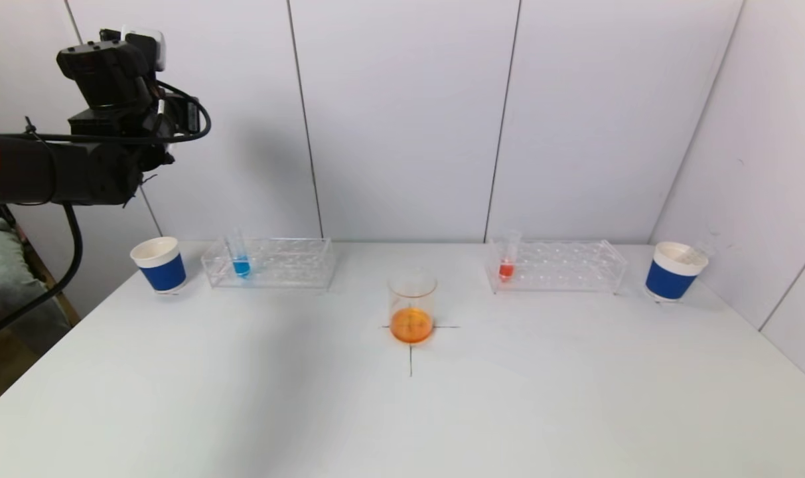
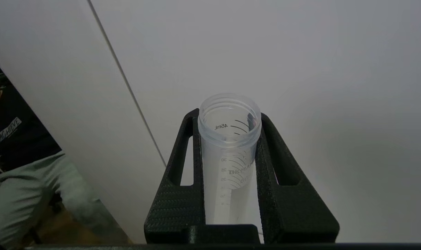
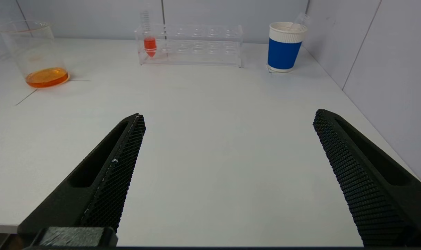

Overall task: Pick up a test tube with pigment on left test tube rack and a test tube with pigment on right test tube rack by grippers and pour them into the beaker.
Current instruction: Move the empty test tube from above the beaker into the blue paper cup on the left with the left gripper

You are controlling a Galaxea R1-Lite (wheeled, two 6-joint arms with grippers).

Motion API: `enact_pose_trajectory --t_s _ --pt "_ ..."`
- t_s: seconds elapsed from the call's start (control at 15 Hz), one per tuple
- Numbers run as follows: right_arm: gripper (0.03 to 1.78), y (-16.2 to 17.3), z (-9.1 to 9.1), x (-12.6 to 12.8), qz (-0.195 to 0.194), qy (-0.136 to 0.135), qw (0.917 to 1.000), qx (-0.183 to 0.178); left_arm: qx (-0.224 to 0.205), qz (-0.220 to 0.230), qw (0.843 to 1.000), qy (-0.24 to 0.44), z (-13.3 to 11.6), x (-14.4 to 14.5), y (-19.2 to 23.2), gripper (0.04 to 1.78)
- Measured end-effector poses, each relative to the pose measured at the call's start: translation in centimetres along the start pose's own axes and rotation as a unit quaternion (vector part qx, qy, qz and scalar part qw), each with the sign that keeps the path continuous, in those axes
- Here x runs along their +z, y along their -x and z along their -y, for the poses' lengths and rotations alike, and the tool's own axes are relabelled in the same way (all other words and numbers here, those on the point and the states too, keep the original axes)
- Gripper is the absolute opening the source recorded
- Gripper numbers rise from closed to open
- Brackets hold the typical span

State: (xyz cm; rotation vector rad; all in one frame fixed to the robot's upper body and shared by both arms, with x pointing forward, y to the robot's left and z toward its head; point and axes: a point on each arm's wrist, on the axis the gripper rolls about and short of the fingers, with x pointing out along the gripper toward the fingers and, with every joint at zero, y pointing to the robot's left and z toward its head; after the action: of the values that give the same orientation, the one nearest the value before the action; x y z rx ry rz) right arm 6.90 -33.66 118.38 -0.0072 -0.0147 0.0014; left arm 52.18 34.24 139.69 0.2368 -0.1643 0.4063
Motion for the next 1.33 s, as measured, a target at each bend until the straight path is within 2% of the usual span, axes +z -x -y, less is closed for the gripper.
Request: enact_pose_trajectory --t_s 0.27,0.6,0.87,1.33 --pt "1.76 0.0 0.0 0.0 0.000 0.000 1.0000 0.000 0.022 -0.042 0.999 0.006 -2.4 -3.3 -0.8 0.44" --pt "1.76 0.0 0.0 0.0 0.000 0.000 1.0000 0.000 0.045 -0.085 0.995 0.031 -3.9 -7.1 -1.7 0.44" --pt "1.76 0.0 0.0 0.0 0.000 0.000 1.0000 0.000 0.061 -0.100 0.992 0.035 -5.0 -9.1 -2.4 0.44" --pt "1.76 0.0 0.0 0.0 0.000 0.000 1.0000 0.000 0.065 -0.101 0.992 0.038 -4.9 -13.2 -3.3 0.44"
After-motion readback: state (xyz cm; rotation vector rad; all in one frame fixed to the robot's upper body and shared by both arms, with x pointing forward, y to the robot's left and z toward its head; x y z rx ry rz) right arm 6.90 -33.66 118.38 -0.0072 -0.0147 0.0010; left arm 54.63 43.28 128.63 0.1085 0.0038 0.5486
